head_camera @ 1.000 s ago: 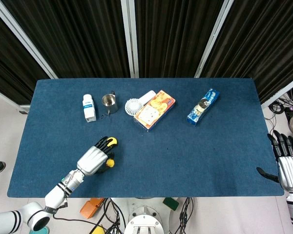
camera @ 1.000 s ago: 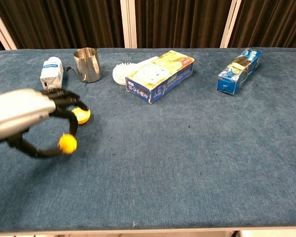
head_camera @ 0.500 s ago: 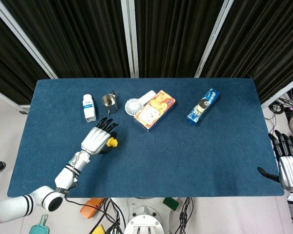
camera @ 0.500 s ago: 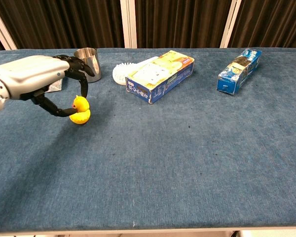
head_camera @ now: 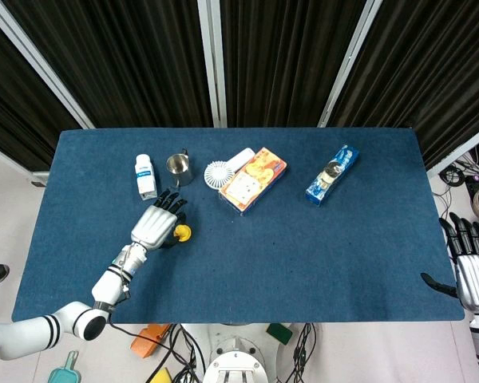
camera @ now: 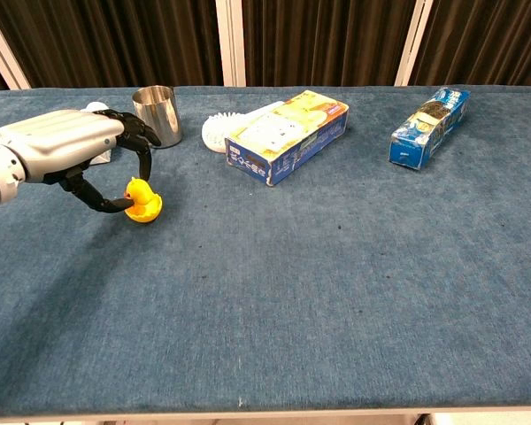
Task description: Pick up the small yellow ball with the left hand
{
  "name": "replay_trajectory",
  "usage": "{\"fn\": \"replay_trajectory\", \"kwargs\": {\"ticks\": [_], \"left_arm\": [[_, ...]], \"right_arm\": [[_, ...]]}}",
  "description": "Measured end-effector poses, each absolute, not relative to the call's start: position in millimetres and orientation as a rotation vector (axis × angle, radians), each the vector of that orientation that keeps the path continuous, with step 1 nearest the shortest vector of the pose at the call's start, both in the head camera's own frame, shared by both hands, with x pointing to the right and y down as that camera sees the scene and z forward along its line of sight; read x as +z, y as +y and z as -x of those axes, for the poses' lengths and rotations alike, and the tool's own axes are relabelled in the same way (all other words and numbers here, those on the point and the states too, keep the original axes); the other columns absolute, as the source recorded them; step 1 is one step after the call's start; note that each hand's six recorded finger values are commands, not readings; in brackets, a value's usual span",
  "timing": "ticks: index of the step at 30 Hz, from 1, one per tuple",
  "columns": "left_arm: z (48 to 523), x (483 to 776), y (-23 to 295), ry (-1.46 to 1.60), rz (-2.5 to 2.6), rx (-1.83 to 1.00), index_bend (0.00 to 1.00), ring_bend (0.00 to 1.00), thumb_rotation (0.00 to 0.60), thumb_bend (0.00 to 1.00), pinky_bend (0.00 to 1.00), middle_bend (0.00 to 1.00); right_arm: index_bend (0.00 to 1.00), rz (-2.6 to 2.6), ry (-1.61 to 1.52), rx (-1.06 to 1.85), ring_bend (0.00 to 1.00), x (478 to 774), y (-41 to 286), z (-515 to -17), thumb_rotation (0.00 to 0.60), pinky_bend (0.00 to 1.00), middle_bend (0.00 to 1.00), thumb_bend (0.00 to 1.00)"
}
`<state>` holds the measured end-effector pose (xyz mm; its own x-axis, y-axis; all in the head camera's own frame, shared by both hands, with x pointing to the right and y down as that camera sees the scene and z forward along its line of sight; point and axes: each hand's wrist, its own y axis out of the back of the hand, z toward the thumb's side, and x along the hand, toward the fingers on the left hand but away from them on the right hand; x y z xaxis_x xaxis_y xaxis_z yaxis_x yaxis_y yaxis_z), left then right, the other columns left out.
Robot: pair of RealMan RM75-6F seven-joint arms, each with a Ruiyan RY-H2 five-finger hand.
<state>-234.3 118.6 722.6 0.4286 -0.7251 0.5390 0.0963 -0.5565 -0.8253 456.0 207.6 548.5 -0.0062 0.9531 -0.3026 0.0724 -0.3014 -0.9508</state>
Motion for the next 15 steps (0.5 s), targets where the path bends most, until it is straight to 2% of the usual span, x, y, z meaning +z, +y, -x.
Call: {"fn": "replay_trajectory", "kwargs": {"ticks": [10,15], "left_arm": [[233.1,726.1,122.0,0.508,1.837,-1.236,0.38,0.01,0.600,0.34,0.00,0.12],[233.9,722.6,122.4,0.513,1.835,-1.235,0.38,0.01,0.600,0.33,0.00,0.11]], "right_arm": [[0.00,1.477,-1.118,1.417,0.00,548.1,207.8,-456.8,0.600,0.06,0.04,0.15],[0.00,1.476,-1.117,1.417,0.00,547.7,207.8,-456.7,0.600,0.06,0.04,0.15]]}}
